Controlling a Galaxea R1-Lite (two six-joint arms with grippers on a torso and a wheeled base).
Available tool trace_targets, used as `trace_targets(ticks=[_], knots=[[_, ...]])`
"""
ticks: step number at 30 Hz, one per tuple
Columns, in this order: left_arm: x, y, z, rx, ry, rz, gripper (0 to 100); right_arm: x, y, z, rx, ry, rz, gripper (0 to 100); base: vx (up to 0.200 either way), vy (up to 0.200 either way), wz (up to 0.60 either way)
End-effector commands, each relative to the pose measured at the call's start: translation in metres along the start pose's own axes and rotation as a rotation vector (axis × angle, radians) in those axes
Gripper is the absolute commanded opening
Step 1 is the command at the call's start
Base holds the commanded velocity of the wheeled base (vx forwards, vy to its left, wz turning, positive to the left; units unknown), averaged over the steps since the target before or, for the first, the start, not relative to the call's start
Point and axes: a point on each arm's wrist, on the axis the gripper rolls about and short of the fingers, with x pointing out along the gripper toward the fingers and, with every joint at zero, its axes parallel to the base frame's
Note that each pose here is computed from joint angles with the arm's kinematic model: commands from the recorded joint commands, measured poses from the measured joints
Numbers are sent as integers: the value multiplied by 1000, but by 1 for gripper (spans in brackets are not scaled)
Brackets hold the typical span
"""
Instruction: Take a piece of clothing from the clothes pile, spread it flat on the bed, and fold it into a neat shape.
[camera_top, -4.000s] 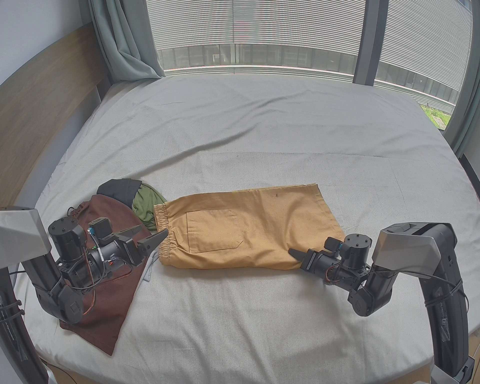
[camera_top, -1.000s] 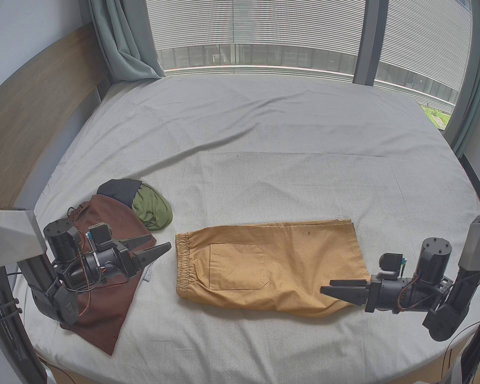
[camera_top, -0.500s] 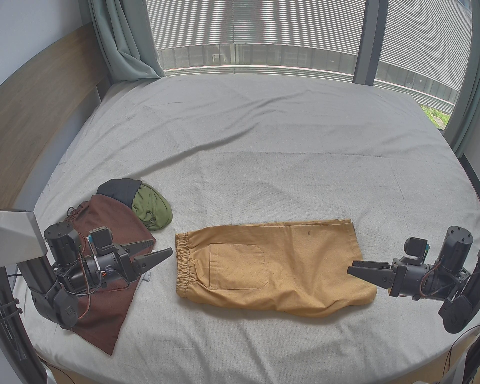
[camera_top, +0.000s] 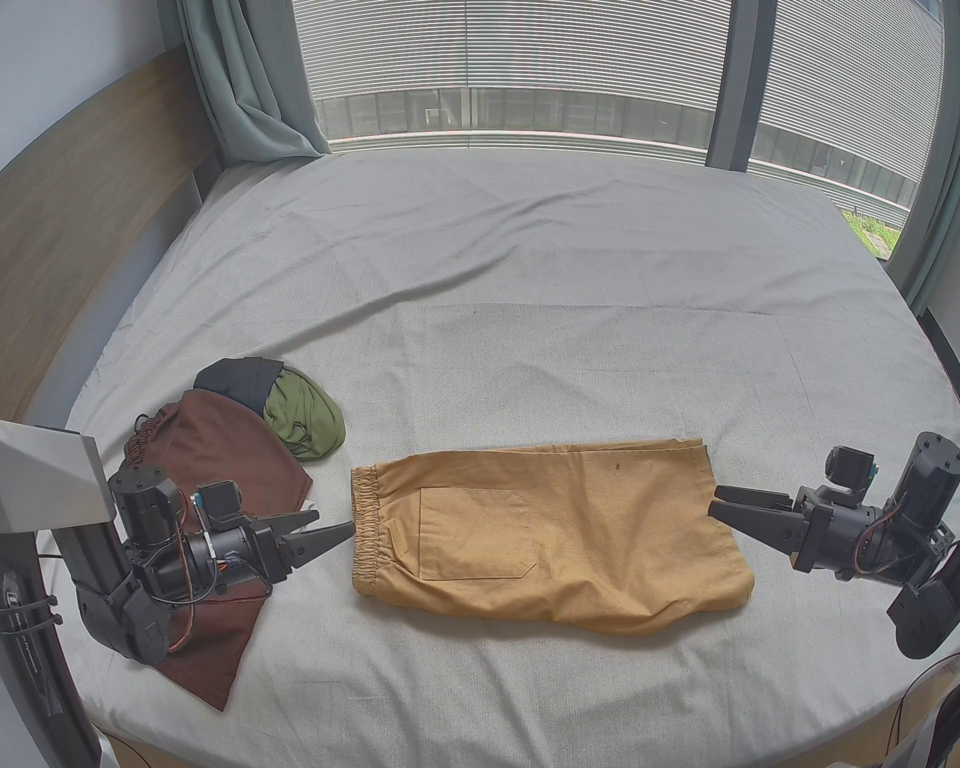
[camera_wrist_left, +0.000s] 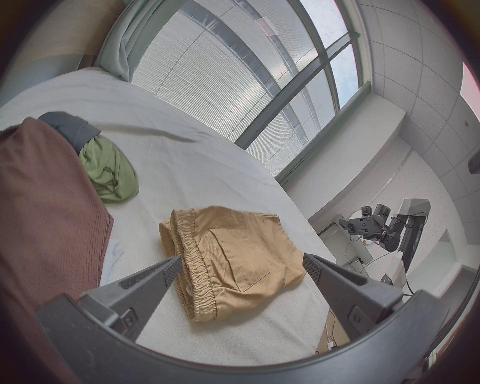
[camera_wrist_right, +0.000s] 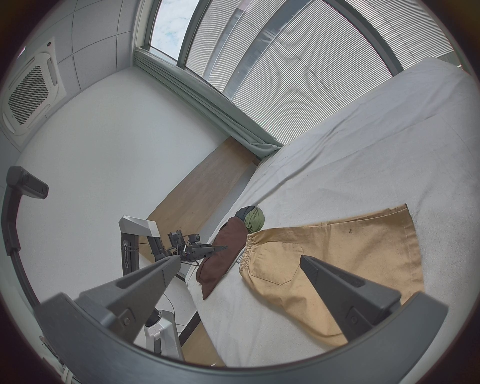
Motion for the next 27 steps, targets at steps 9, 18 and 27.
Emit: trace_targets(ticks=[9, 18, 27], knots=[[20, 21, -33, -94, 88, 16, 100, 0, 1, 1, -5, -4, 3, 100, 0, 0, 0], [44, 36, -59, -113, 108, 146, 100, 1, 0, 1, -5, -3, 5, 100, 0, 0, 0], [54, 28, -67, -219, 132, 130, 100, 1, 1, 1, -4, -1, 7, 100, 0, 0, 0]])
